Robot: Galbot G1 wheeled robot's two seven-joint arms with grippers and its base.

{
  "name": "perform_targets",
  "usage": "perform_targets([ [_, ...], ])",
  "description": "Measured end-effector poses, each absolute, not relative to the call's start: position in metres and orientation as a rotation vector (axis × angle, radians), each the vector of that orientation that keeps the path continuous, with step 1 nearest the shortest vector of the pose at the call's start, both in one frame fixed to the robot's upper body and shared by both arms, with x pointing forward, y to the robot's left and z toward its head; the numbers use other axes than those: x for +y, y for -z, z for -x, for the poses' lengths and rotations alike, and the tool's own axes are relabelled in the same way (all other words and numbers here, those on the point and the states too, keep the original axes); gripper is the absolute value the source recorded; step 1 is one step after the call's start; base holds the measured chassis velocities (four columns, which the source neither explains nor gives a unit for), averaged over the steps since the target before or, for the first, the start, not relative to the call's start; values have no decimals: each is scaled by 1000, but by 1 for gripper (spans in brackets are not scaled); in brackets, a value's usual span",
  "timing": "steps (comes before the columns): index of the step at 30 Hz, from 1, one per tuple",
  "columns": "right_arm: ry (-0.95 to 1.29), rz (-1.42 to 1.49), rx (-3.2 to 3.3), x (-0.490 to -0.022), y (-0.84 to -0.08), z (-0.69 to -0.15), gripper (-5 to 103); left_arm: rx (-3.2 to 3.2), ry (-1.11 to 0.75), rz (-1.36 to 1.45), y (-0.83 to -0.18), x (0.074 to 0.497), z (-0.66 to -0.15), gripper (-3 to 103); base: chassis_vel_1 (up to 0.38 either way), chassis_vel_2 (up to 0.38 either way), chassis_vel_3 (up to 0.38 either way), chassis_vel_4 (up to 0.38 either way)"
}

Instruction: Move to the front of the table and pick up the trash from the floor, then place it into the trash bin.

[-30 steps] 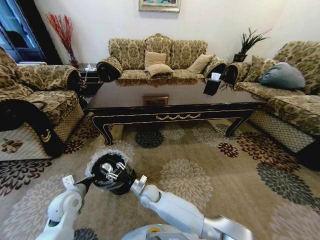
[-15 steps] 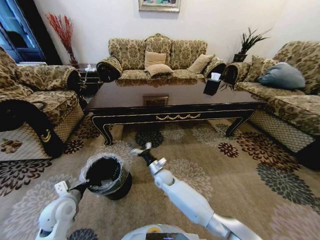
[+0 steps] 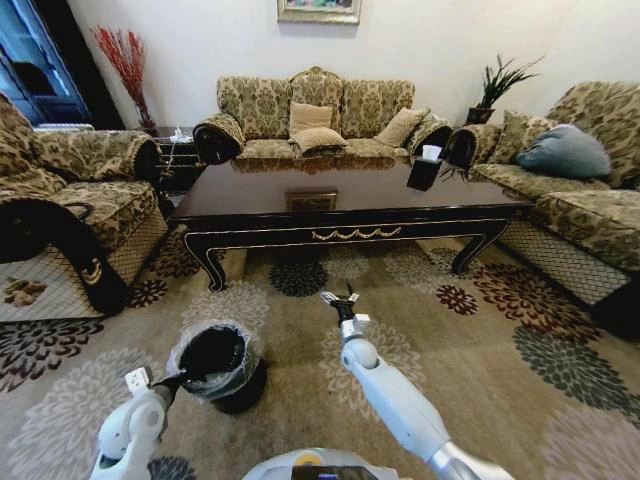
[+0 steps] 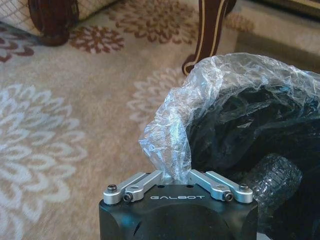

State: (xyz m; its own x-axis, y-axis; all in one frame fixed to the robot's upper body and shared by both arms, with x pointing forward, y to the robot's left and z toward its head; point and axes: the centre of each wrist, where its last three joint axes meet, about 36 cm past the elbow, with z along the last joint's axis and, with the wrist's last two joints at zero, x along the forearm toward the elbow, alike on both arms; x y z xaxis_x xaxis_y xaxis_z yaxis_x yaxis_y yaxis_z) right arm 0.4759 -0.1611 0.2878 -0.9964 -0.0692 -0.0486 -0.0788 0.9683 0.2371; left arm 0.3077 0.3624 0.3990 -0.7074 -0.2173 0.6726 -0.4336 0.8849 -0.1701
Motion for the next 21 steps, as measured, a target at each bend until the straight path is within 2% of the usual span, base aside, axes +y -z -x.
perform_targets([
  [5,-360,70,3069,-175,-274,-470,100,-2423,-458,-476,-384,365,-312,-1,0,0,0,0],
  [6,-359,63,3066,-177,-272,-469,100,-2435,-467,-475,-381,365,-312,5,0,0,0,0],
  [8,-355,54,3062,-179,-271,-468,100,-2444,-473,-477,-378,364,-312,5,0,0,0,0],
  [9,-345,39,3057,-182,-267,-467,100,-2466,-477,-478,-374,361,-312,15,0,0,0,0],
  [10,-340,32,3056,-184,-266,-466,100,-2489,-476,-477,-373,359,-310,15,0,0,0,0],
  [12,-337,23,3058,-186,-264,-463,100,-2532,-469,-485,-377,356,-307,26,0,0,0,0],
  [15,-338,21,3055,-186,-264,-461,100,-2589,-453,-492,-386,352,-304,31,0,0,0,0],
  [18,-340,3,3052,-190,-265,-458,100,-2726,-304,-517,-411,347,-293,48,0,0,0,0],
  [19,-340,3,3052,-190,-265,-458,100,-2726,-304,-517,-411,347,-293,48,0,0,0,0],
  [21,-351,-32,3045,-197,-267,-454,100,-2836,-188,-507,-441,340,-283,59,0,0,0,0],
])
